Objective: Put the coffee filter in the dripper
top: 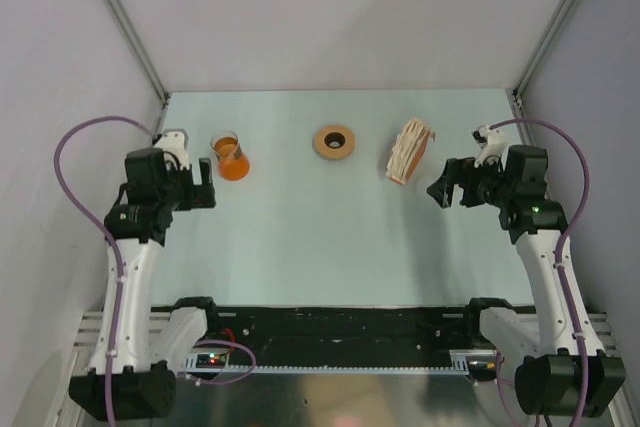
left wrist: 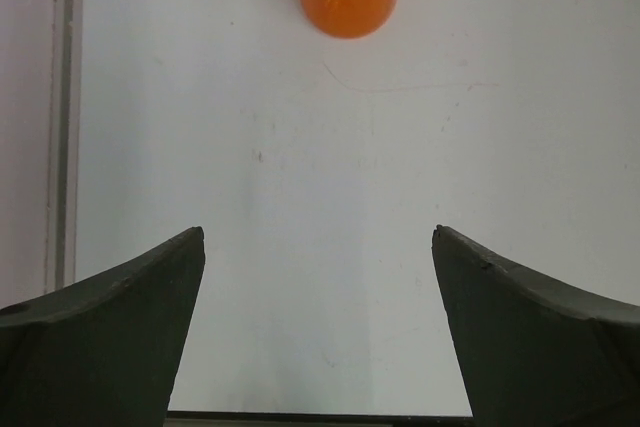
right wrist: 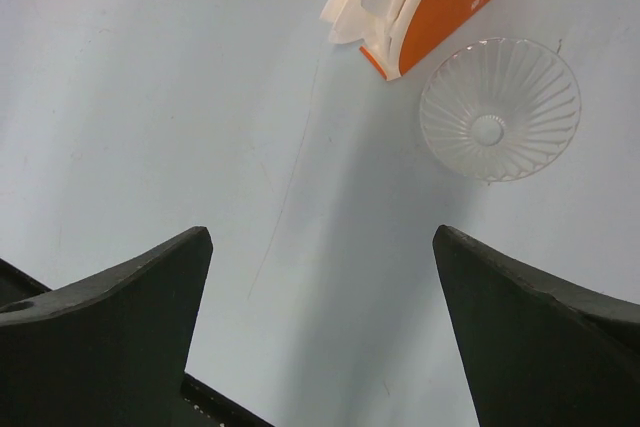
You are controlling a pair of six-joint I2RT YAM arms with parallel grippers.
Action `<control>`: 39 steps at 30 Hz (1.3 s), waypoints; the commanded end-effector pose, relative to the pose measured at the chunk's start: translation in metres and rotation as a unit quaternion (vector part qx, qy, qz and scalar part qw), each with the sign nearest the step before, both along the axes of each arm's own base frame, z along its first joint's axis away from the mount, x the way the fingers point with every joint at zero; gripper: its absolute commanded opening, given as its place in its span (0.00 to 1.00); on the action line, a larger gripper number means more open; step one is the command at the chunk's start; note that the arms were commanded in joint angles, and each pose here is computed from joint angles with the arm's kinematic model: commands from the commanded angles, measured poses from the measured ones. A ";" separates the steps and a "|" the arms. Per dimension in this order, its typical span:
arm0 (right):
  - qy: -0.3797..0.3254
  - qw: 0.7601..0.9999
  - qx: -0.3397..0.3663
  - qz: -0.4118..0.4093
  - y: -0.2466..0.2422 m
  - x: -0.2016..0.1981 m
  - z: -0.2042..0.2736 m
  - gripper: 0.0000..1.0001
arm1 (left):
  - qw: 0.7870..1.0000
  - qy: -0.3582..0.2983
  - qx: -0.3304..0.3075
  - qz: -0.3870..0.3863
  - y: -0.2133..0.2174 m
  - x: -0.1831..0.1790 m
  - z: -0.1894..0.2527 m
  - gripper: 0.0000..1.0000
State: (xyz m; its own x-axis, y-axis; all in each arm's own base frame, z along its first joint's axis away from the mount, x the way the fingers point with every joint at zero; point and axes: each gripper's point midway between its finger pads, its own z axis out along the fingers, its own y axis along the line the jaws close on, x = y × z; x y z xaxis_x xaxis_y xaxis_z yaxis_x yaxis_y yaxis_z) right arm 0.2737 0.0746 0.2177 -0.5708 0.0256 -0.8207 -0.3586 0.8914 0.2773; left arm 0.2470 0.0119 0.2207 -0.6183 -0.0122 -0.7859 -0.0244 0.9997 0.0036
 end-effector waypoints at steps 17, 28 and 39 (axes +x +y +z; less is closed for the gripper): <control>-0.003 1.000 0.004 0.021 0.006 0.010 0.002 1.00 | 0.999 0.050 -0.014 -0.005 0.005 0.159 0.013 0.98; 0.002 0.999 0.007 0.036 0.010 0.008 -0.003 1.00 | 0.997 0.053 -0.035 0.042 0.012 0.216 -0.008 0.92; 0.010 0.999 0.007 0.045 0.013 0.006 -0.008 1.00 | 0.992 0.043 -0.109 0.038 -0.001 0.248 -0.029 0.76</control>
State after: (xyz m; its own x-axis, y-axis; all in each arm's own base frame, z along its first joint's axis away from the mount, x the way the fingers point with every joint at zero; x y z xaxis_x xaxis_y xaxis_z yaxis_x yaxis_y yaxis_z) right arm 0.2771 0.0828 0.2025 -0.6173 0.0035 -0.7867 -0.3915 0.8660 0.3111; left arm 0.4701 0.0156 0.1726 -0.7459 -0.1552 -0.6478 -0.1045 0.9877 -0.1164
